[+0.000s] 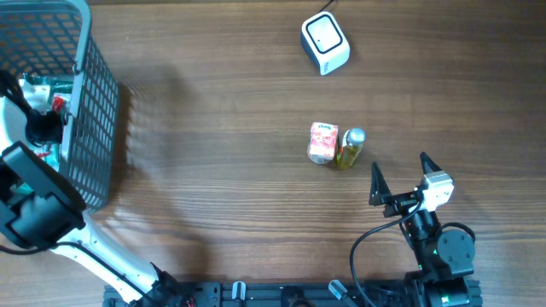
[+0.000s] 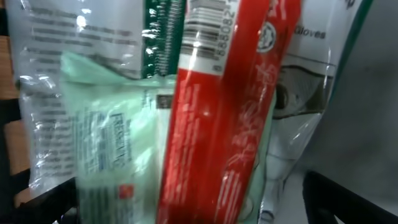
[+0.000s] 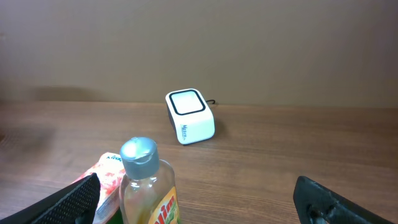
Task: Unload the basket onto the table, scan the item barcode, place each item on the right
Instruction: 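Move the left gripper into the basket and grasp the 3M gloves package, then lift the gloves package out and lower it onto the table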
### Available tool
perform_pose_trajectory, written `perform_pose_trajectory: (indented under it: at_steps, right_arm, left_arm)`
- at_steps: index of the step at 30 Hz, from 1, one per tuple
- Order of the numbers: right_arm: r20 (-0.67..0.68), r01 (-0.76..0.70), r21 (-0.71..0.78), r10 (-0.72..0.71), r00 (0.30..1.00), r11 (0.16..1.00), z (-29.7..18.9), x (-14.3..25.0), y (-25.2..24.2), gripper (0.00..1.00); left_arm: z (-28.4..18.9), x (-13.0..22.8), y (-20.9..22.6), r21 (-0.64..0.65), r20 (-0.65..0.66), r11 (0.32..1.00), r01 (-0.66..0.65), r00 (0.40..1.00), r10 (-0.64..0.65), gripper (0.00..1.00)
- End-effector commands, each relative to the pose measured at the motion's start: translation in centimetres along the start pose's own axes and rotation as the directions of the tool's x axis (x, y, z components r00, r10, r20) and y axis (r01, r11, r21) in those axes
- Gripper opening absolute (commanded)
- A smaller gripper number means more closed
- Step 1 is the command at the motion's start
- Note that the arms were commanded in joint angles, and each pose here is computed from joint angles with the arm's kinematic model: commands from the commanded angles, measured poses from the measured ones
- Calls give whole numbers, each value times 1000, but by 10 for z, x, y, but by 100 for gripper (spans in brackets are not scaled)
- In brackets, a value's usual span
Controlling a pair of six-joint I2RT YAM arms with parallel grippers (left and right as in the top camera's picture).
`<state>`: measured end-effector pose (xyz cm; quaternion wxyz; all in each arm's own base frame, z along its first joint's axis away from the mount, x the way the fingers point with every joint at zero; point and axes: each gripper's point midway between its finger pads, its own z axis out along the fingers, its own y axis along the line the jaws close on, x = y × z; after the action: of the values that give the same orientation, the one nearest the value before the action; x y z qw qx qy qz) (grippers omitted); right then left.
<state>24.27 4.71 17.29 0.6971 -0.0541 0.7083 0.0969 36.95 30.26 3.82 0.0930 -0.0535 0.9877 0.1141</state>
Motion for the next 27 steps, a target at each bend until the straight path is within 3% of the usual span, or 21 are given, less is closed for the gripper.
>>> perform_pose_trajectory:
  at_steps: [1, 3, 5, 6, 8, 12, 20, 27]
  right_arm:
    - [6, 9, 3, -9, 1000, 1000, 0, -1, -1, 100]
    - [6, 9, 3, -9, 1000, 1000, 0, -1, -1, 100]
    - [6, 9, 3, -9, 1000, 1000, 0, -1, -1, 100]
    - [6, 9, 3, -9, 1000, 1000, 0, -1, -1, 100]
    - [7, 9, 3, -9, 1000, 1000, 0, -1, -1, 100]
    - [6, 9, 3, -9, 1000, 1000, 0, -1, -1, 100]
    - [6, 9, 3, -9, 1000, 1000, 0, -1, -1, 100]
    - [6, 9, 3, -9, 1000, 1000, 0, -1, -1, 100]
  left_arm:
    - [24, 14, -2, 28, -48, 1000, 0, 999, 2, 100]
    - [29, 18, 1, 28, -56, 999, 35, 998, -33, 100]
    - [33, 20, 4, 24, -58, 997, 69, 996, -67, 88]
    - [34, 22, 6, 24, -59, 997, 75, 996, -73, 65]
    - [34, 23, 9, 20, -57, 996, 81, 995, -80, 38]
    - [35, 24, 13, 16, -54, 995, 97, 994, -96, 4]
    - [13, -1, 19, -5, 31, 967, 254, 967, -254, 4]
    - [-99, -75, 20, 81, 327, 937, 339, 880, -346, 4]
